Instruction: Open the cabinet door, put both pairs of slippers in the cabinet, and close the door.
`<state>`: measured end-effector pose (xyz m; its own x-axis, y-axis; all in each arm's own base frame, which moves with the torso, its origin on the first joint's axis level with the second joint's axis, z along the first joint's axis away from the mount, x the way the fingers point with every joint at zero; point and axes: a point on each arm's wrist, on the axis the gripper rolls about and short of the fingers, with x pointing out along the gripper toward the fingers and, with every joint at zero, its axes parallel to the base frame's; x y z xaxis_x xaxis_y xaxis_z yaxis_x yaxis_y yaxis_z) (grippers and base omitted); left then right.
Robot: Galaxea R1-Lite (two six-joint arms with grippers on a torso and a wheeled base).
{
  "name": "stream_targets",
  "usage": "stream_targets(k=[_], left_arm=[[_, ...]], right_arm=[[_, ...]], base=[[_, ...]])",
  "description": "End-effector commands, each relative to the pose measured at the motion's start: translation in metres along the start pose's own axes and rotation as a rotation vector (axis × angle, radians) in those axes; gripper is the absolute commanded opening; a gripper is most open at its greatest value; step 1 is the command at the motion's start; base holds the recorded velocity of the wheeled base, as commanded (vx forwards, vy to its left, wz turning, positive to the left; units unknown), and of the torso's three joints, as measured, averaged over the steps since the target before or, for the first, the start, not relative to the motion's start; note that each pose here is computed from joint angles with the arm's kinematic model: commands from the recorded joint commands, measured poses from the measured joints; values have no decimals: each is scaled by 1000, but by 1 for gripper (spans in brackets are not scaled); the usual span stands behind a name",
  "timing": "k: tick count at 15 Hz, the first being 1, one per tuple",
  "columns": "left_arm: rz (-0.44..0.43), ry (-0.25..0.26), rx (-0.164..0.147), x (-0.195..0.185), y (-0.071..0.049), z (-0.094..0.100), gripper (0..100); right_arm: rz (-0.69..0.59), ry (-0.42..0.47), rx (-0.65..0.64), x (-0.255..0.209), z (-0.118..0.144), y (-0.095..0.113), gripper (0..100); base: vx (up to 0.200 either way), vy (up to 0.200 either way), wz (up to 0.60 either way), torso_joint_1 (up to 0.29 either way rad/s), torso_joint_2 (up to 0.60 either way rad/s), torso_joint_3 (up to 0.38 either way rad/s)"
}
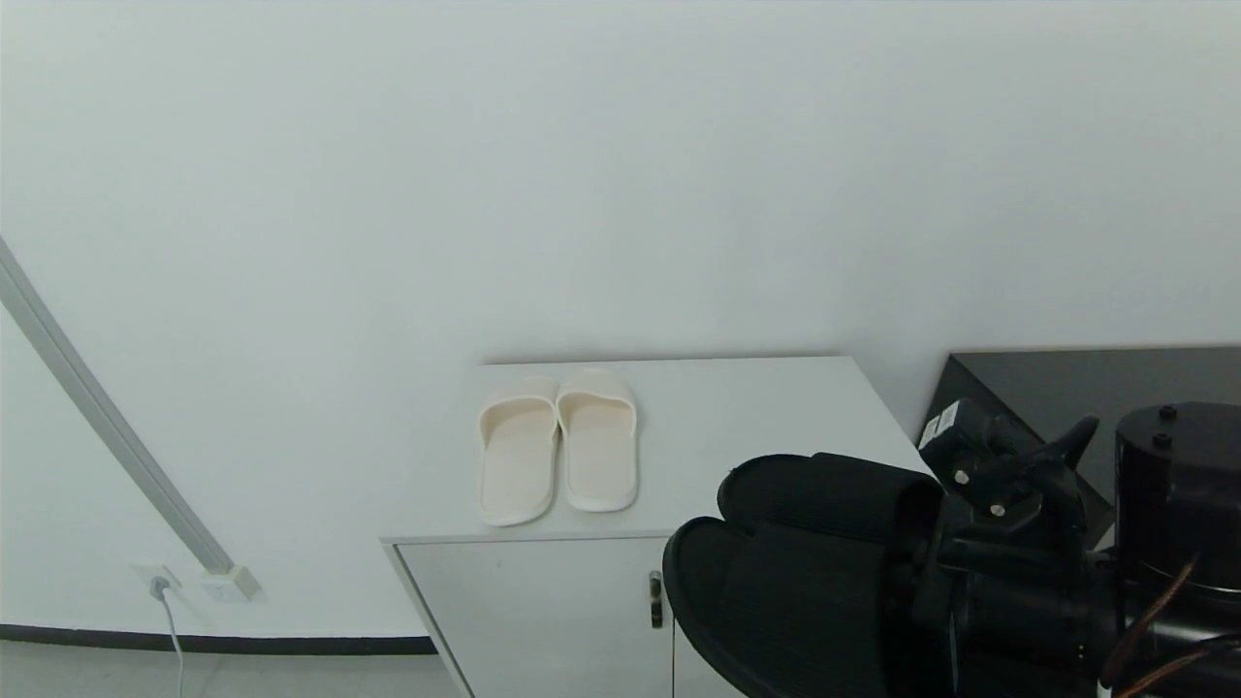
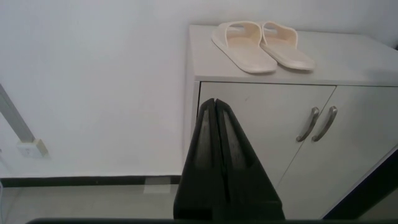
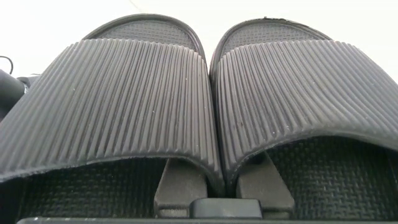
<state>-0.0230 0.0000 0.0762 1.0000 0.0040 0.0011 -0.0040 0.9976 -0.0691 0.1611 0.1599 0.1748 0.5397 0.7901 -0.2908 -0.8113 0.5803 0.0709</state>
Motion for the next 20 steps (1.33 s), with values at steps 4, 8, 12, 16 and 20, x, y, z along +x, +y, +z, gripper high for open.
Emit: stream_targets(k=[4, 8, 12, 16, 20], left_arm=[[1, -1, 0, 0, 0, 0, 0], [1, 1, 0, 0, 0, 0, 0], [1, -1, 0, 0, 0, 0, 0], [1, -1, 0, 0, 0, 0, 0], [1, -1, 5, 0, 0, 0, 0]], right_arm=[[-1, 15, 1, 3, -3, 0, 0], [8, 17, -2, 3, -5, 1, 0], [14, 24, -5, 2, -7, 1, 0], [14, 30, -6, 3, -8, 2, 0], [15, 45, -3, 6, -11, 1, 0]], base=[[-150, 0, 0, 8, 4, 3], [-150, 0, 0, -3, -2, 3], [0, 0, 0, 0, 0, 0], [0, 0, 0, 0, 0, 0], [0, 0, 0, 0, 0, 0]])
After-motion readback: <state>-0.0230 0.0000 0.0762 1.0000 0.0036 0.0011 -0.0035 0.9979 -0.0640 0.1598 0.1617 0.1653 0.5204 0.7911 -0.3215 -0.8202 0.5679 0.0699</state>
